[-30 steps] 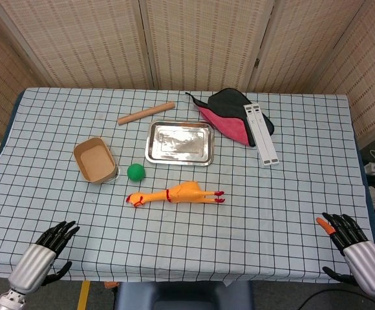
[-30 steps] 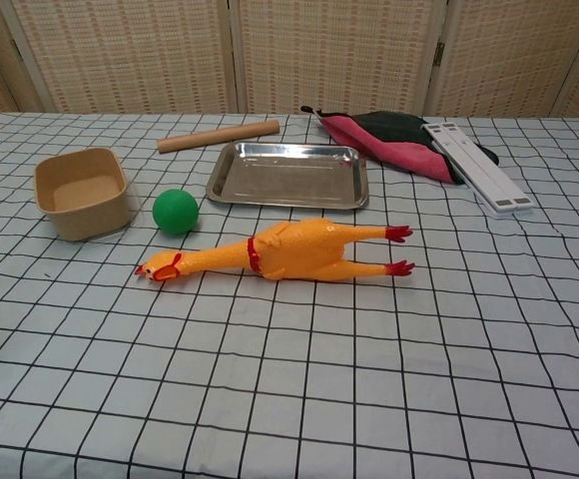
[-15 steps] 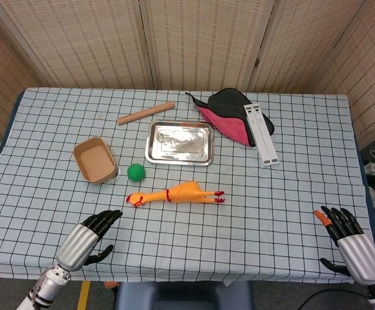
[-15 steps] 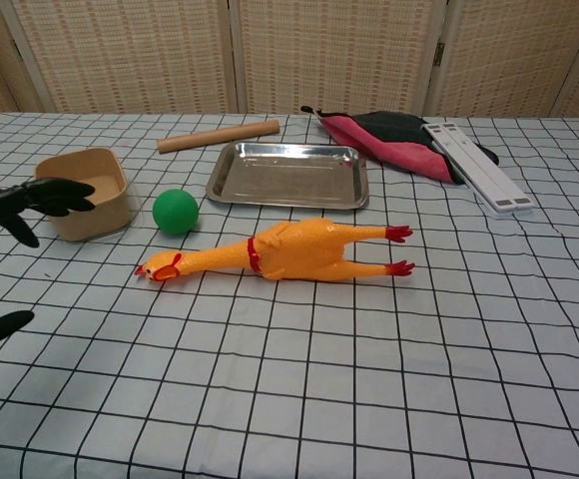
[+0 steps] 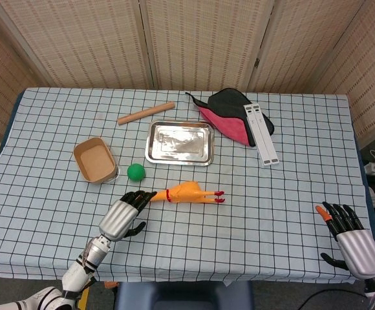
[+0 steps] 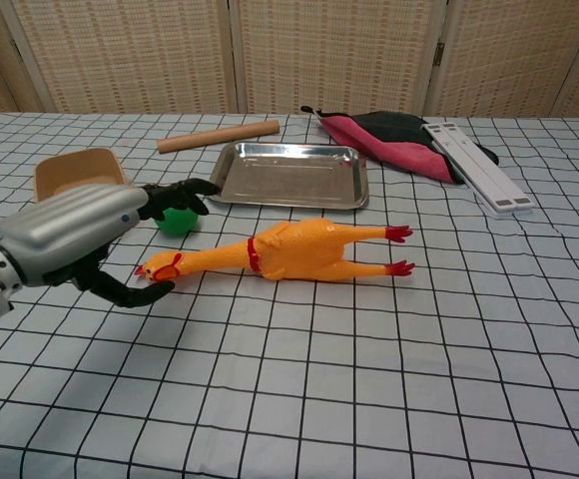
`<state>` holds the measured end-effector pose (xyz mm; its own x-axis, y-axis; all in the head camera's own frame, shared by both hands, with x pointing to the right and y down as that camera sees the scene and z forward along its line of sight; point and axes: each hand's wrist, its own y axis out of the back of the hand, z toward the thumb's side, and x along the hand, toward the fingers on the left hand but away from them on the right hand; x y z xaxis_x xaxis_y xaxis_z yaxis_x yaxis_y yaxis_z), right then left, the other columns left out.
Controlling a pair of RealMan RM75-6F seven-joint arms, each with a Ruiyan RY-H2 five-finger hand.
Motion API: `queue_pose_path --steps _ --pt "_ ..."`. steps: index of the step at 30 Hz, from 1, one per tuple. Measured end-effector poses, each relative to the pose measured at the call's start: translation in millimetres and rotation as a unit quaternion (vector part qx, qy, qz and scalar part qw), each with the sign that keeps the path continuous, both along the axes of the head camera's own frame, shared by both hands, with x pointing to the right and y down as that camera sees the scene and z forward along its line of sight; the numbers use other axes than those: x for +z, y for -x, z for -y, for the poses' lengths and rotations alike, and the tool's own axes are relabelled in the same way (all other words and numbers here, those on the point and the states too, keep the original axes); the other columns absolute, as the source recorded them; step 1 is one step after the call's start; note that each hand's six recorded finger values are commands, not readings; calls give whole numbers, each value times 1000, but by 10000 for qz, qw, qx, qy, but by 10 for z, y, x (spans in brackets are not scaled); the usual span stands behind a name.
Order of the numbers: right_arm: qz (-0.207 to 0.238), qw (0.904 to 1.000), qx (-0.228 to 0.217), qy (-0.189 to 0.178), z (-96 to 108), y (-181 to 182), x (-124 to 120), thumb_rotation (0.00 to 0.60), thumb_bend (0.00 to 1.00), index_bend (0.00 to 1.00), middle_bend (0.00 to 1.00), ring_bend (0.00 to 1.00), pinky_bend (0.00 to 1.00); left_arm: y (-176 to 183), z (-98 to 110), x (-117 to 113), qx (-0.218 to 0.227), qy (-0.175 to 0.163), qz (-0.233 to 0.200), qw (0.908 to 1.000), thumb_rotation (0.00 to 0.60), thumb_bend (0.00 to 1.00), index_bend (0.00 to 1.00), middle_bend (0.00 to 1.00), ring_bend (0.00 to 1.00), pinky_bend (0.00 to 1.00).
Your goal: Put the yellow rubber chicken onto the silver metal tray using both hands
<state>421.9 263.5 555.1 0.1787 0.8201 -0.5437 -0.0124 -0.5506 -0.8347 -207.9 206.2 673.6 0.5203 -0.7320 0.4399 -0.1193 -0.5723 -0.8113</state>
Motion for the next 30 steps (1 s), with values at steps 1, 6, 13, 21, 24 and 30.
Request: queue_pose_path --steps 1,6,13,21,24,30 --pt "-5 10000 13 20 6 -7 7 600 64 0 0 0 0 -34 35 52 9 -2 41 10000 600 353 34 161 140 211" --pt "-32 10000 77 51 40 -40 22 600 64 0 0 0 0 -124 157 257 50 -41 255 9997 600 352 46 173 149 212" --pt "-74 9998 128 105 76 -75 47 600 64 0 0 0 0 -173 299 562 70 -17 573 9983 600 351 68 187 161 212" --pt "-165 9996 197 138 106 -118 79 600 65 0 0 0 0 -232 417 815 -83 134 641 9978 600 364 241 285 221 254" --pt "-188 9995 217 146 110 -127 85 600 65 0 0 0 0 -244 455 865 -160 81 630 9978 600 405 412 387 283 296" --pt "-236 9993 227 156 114 -130 104 600 65 0 0 0 0 -258 495 911 -207 -85 653 9976 600 520 593 513 364 341"
